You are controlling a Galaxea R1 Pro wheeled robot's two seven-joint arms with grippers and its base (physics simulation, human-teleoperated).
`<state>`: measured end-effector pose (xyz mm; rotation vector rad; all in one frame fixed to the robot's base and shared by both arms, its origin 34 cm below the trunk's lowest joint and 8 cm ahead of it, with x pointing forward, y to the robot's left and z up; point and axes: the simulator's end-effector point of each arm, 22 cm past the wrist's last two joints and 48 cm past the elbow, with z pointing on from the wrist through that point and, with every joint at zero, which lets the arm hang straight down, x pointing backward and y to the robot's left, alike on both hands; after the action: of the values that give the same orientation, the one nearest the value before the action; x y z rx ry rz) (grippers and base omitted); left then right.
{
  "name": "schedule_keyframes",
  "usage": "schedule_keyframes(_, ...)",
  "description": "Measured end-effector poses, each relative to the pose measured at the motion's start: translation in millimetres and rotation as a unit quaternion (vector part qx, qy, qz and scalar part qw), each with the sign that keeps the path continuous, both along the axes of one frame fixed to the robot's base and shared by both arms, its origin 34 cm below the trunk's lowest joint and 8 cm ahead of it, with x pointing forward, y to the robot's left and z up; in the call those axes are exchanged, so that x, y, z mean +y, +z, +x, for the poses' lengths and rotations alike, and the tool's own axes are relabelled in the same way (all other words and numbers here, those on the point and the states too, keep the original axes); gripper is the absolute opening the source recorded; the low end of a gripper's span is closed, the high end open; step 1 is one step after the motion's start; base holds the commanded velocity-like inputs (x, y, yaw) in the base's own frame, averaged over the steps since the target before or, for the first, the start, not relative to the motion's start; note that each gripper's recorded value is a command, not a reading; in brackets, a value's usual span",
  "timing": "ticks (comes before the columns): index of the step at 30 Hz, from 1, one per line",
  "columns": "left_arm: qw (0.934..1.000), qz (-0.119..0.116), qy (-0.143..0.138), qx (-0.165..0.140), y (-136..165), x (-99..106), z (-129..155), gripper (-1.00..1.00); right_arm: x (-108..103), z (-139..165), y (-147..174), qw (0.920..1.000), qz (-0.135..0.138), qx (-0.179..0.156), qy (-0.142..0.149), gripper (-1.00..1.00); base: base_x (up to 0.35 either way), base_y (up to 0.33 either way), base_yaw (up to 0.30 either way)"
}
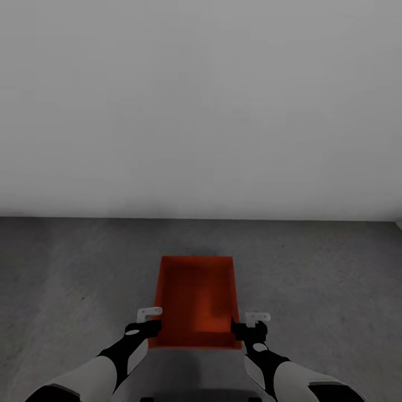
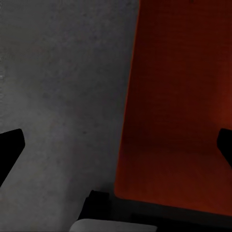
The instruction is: Move the two storage containers from the living room to the garage. In the garage, place one container on the floor and stack the other container on top of it (either order is fine).
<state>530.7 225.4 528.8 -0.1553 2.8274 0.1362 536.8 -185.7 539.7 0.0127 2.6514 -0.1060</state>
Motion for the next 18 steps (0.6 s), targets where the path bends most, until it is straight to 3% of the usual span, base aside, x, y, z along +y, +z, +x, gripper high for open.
schedule_keyframes(18, 1.0, 0.0, 0.0, 0.0, 19, 0, -4, 1.0, -9, -4, 18, 1.0, -0.006, -0.002, 0.002, 1.0, 0.0, 0.0, 0.0)
